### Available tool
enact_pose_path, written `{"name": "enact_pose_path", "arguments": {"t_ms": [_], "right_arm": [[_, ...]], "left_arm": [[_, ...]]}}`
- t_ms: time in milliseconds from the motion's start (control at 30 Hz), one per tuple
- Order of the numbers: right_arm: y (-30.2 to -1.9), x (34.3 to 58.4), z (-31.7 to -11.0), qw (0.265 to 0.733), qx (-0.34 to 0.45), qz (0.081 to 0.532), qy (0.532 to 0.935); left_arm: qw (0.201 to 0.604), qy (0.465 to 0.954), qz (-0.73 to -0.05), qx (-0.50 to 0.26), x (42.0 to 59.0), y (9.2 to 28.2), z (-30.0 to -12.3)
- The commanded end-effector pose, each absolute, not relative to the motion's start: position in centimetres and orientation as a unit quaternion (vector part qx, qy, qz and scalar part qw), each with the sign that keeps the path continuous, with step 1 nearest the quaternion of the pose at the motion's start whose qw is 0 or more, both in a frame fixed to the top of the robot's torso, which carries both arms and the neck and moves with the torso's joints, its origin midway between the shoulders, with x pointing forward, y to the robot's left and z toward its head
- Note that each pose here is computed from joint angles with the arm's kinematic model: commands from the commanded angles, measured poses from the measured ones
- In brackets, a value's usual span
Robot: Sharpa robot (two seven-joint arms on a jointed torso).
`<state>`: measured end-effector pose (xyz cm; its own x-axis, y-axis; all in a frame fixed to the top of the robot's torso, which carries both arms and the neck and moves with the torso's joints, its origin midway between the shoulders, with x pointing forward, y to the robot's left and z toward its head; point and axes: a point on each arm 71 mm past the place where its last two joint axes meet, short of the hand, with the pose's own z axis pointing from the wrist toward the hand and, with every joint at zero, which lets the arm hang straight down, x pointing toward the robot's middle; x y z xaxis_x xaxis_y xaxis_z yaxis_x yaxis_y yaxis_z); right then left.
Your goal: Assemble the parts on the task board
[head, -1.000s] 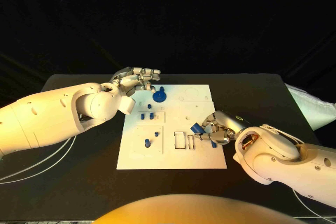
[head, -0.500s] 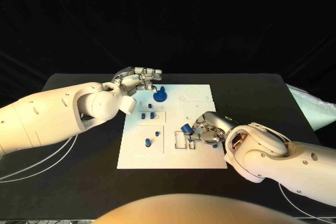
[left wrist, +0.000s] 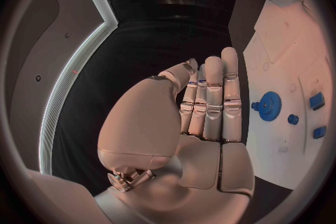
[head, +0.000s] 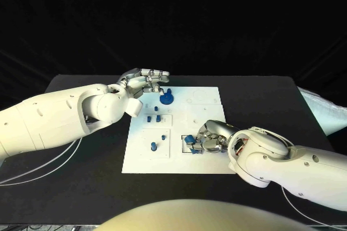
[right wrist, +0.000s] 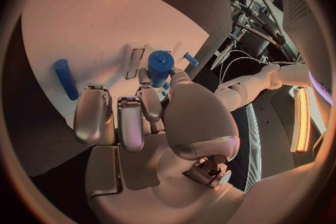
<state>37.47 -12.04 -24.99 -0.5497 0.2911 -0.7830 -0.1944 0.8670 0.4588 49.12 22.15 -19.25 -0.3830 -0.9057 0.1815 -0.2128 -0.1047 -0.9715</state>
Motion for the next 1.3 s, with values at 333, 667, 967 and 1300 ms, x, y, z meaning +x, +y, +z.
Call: {"name": "enact_pose_path", "arguments": {"t_ms": [333, 667, 967, 1300], "right_arm": [[-12.03, 37.65, -25.23, 0.474, 0.031, 0.252, 0.843], [-11.99, 37.68, -25.04, 0.485, 0.028, 0.256, 0.836], [-11.98, 37.63, -24.89, 0.491, 0.021, 0.261, 0.831], [-11.81, 37.83, -25.00, 0.497, 0.009, 0.253, 0.830]], "left_arm": [[0.295, 0.599, -0.584, -0.461, 49.02, 22.02, -19.14], [0.296, 0.599, -0.583, -0.462, 49.02, 22.07, -19.14], [0.297, 0.599, -0.583, -0.462, 49.01, 22.11, -19.14], [0.296, 0.599, -0.584, -0.461, 49.00, 22.11, -19.13]]}}
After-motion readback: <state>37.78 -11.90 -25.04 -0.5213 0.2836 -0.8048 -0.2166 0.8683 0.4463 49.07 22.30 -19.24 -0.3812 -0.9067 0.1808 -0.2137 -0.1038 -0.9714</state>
